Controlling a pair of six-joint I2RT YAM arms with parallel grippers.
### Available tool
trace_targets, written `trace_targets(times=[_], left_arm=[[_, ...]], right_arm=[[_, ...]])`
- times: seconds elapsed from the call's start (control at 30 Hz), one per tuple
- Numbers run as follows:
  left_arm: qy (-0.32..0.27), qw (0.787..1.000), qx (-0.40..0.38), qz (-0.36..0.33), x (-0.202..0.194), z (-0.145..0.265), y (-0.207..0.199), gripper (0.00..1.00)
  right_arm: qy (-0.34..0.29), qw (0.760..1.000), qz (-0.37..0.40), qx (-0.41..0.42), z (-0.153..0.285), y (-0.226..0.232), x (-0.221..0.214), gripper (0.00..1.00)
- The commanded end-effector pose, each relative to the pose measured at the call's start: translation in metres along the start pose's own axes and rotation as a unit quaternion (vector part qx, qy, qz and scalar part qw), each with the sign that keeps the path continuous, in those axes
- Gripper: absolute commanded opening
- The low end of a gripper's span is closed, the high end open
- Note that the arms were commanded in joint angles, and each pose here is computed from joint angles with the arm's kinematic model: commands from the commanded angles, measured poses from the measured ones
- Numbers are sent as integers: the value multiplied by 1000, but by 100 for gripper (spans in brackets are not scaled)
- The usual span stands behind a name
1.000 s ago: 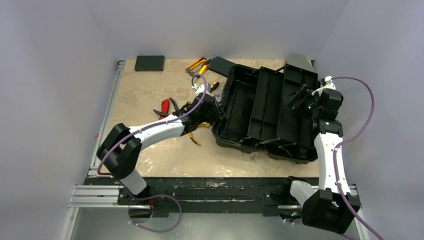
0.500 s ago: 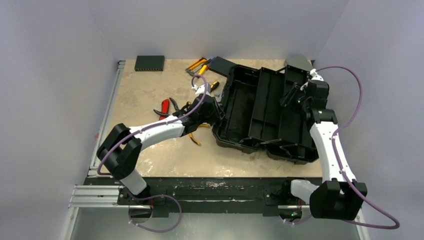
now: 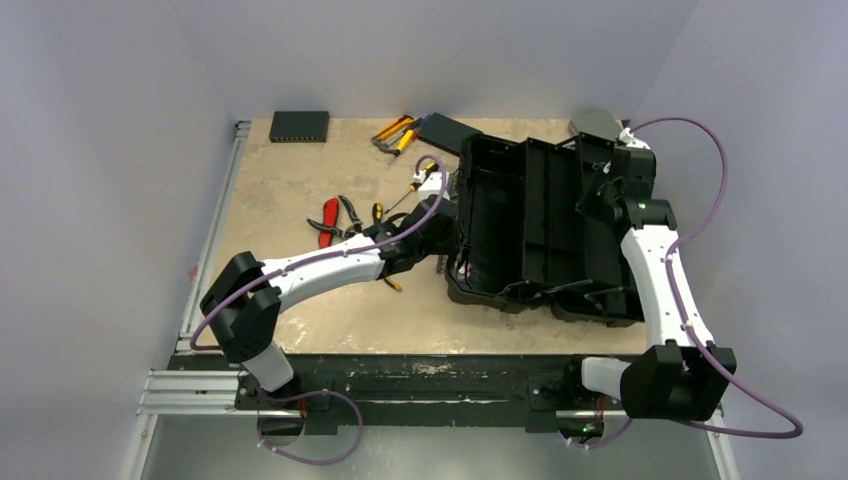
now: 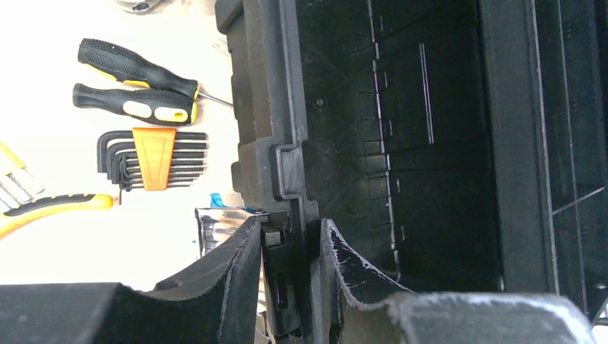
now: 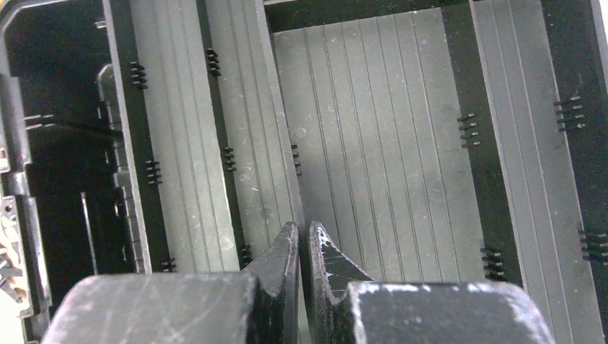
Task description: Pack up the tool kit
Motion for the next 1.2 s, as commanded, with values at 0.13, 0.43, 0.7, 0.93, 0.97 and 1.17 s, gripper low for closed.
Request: trace_targets(times=[0.13, 0.43, 0.7, 0.93, 0.97, 1.17], left_arm=[[50, 990, -116, -67, -14, 23, -71, 0], [109, 982, -124, -95, -38, -3, -87, 0], [169, 976, -112, -73, -55, -19, -76, 0], [198, 974, -108, -28, -90, -13, -52, 0], [201, 973, -107, -31, -93, -11, -51, 0], [202, 969, -137, -46, -102, 19, -66, 0]], right_arm=[[-73, 992, -2, -106, 2, -21, 44, 0], [-105, 979, -31, -169, 16, -45, 57, 0], [-111, 983, -35, -141, 18, -41, 61, 0], [-63, 995, -12, -76, 2, -23, 42, 0], [-61, 996, -11, -67, 1, -21, 39, 0], [-58, 996, -4, -62, 15, -19, 36, 0]])
Point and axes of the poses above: each gripper's point midway between its finger pads, its own z axis back along the fingers, its own y axis along the line the jaws close on, x = y × z, the point moved 5 cm from there along z, back along the fingers, and after that the axes turned 5 degrees about z, right-handed, at the moved point
